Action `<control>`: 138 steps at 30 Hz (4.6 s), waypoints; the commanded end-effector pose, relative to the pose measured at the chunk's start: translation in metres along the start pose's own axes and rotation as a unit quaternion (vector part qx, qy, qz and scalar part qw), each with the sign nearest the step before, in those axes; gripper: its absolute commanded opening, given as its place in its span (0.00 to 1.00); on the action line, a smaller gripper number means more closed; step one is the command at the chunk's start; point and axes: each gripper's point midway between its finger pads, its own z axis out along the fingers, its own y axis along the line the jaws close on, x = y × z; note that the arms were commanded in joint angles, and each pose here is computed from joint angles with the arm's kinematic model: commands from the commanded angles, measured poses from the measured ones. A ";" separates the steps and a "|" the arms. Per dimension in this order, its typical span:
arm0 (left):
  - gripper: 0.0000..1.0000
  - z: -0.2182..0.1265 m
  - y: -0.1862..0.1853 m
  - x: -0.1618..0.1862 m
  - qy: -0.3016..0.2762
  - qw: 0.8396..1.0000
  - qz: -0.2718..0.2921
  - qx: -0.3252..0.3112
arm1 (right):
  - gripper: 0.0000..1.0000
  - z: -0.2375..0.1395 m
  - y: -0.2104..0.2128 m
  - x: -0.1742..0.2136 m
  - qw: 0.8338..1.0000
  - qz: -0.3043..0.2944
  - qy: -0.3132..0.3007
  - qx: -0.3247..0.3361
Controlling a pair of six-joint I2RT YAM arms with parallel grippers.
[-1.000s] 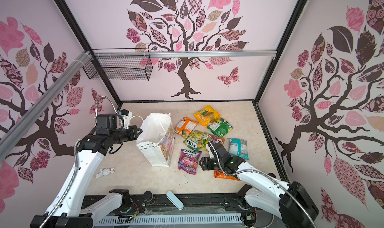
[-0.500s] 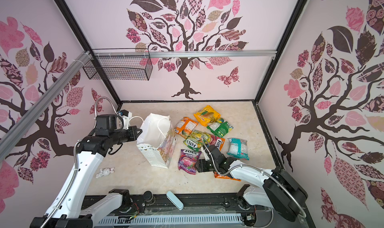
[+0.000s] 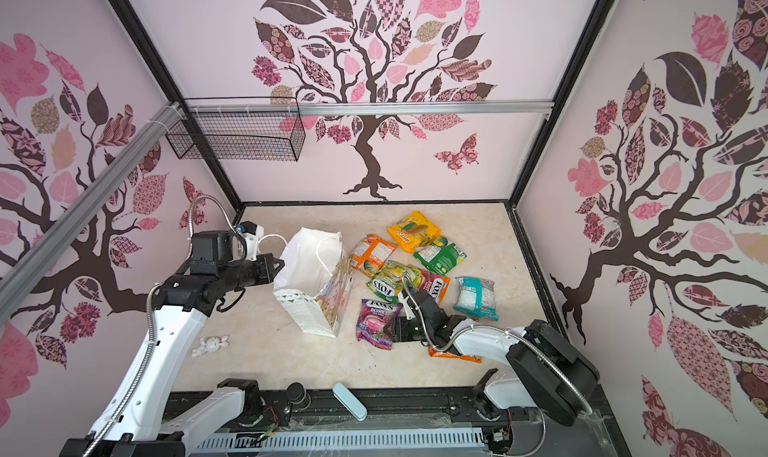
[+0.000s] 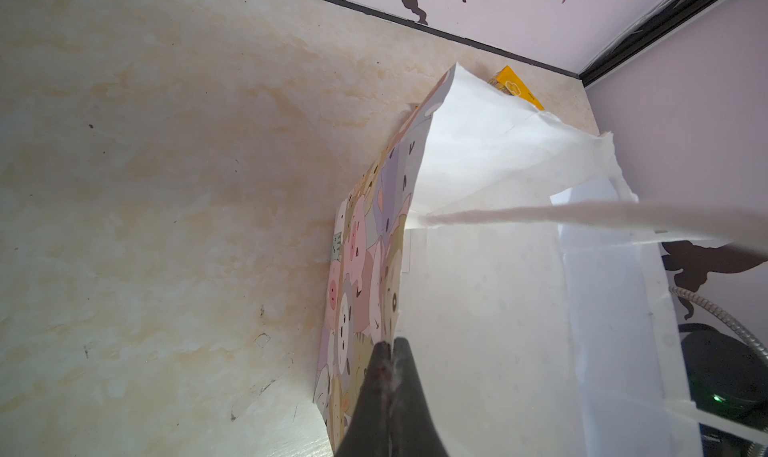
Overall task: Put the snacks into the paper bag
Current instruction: 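Grasp the purple Fox's Berries bag with the right gripper, then lift the purple bag and carry it over the paper bag with the right gripper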
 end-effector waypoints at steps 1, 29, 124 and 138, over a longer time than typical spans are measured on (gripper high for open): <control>0.00 0.002 0.002 0.011 0.013 1.000 0.008 -0.001 | 0.60 0.010 0.004 -0.001 1.000 0.006 0.007 -0.008; 0.00 0.002 0.008 0.013 0.019 1.000 0.004 -0.019 | 0.00 -0.032 0.033 -0.049 0.997 -0.029 -0.068 0.001; 0.00 -0.011 -0.021 0.012 0.011 1.000 -0.001 0.009 | 0.00 -0.116 0.300 -0.156 0.906 -0.380 -0.087 0.164; 0.00 -0.009 -0.017 0.011 0.000 1.000 0.000 0.001 | 0.00 -0.091 0.291 -0.159 0.918 -0.359 -0.067 0.154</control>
